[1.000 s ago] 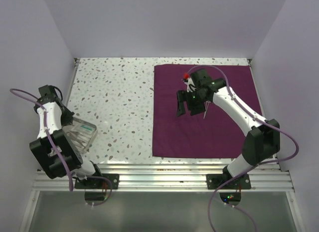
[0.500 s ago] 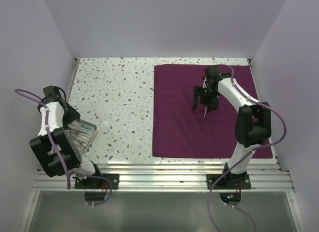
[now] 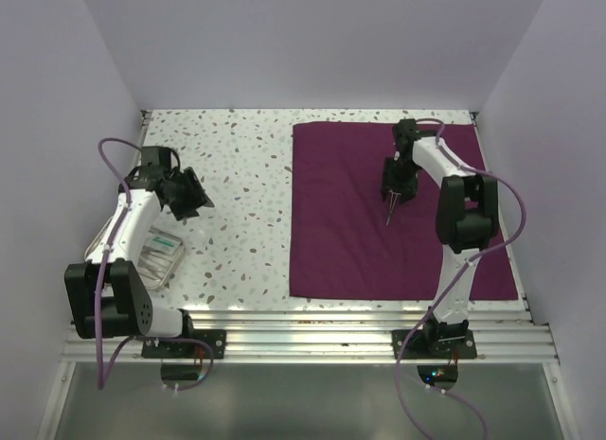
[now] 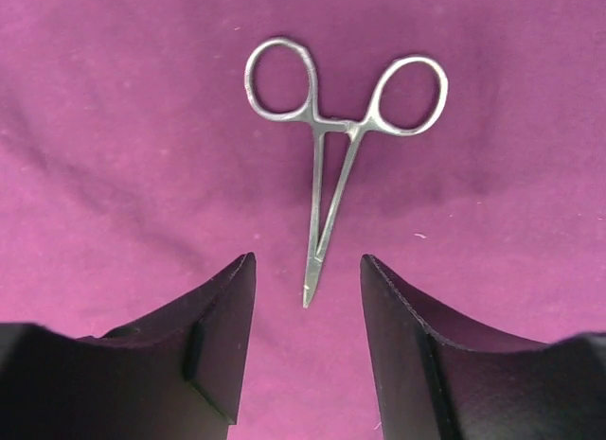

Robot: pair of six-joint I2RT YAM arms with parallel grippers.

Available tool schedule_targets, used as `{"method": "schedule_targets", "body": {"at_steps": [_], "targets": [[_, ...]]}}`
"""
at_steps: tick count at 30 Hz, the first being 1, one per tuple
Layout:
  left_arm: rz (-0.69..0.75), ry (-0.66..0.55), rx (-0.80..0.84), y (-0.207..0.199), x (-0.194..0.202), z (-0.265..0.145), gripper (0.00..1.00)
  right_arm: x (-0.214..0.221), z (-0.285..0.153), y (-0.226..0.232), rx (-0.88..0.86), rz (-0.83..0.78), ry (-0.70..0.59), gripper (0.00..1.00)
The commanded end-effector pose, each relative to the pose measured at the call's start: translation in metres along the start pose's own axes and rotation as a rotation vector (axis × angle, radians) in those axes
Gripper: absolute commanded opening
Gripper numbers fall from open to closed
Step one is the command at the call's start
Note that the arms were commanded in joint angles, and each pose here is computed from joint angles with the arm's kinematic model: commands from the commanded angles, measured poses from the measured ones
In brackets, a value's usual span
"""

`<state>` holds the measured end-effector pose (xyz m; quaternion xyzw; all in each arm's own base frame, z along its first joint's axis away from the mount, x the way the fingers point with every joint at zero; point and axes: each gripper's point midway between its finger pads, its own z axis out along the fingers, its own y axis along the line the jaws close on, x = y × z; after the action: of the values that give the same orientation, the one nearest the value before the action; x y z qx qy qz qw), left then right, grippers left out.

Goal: Prepare the surgical pack

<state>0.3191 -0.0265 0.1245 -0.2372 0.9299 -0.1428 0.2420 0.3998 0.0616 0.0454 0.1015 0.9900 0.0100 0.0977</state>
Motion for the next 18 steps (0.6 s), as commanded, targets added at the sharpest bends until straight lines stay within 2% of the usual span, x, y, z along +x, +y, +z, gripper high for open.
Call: {"method": "schedule_targets", "body": {"at_steps": [1,5,14,18], "targets": [[0.005,-0.057,0.080,-0.022,-0.020,-0.008,0.53,-0.008,-0.005,-0.002,0.018,0.021,-0.030,0.51],[0.024,-0.053,0.076,-0.022,-0.022,-0.007,0.53,0.007,0.006,-0.001,-0.002,0.027,0.005,0.46],[0.032,-0.029,0.099,-0.029,-0.025,0.000,0.52,0.028,0.028,-0.007,0.015,0.045,0.055,0.43],[0.034,-0.021,0.098,-0.028,-0.024,0.000,0.52,0.035,0.041,-0.012,0.047,0.040,0.091,0.37]]}}
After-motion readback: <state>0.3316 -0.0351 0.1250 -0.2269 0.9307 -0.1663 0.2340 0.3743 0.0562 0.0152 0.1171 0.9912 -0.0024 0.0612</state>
